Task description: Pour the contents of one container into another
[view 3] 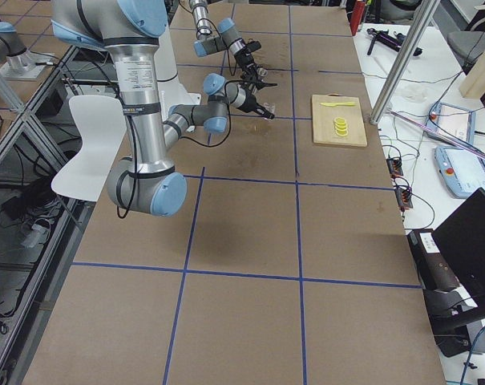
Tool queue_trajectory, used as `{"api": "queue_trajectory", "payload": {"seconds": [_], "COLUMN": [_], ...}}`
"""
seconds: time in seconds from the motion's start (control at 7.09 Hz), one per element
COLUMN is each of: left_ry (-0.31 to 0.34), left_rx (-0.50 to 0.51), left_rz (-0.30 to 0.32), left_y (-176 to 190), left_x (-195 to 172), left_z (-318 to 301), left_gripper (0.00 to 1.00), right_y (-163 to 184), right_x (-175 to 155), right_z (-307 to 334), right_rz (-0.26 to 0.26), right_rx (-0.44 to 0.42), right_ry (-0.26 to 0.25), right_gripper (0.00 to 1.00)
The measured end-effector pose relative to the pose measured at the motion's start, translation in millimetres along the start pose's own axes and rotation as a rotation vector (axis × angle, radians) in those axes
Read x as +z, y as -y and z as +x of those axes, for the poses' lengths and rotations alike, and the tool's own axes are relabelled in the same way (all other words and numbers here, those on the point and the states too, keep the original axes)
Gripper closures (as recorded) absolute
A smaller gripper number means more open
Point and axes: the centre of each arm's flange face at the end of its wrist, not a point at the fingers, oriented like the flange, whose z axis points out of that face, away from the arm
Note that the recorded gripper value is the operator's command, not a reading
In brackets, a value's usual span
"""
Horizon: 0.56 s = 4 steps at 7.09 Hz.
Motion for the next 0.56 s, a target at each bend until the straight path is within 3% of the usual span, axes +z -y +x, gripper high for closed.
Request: {"api": "queue_trajectory", "payload": {"seconds": [0.56], "left_ry": [-0.027], "left_rx": [0.023], "left_rz": [-0.061], "left_y": [-8], "left_x": [33], "left_z": [8], "left_gripper": [1.00], "right_y": [55], "right_x": [-28], "right_z": [-11], "right_rz": [-0.059], "right_rx": [-0.109], "right_ry": [-0.014], "right_gripper": [1.00]}}
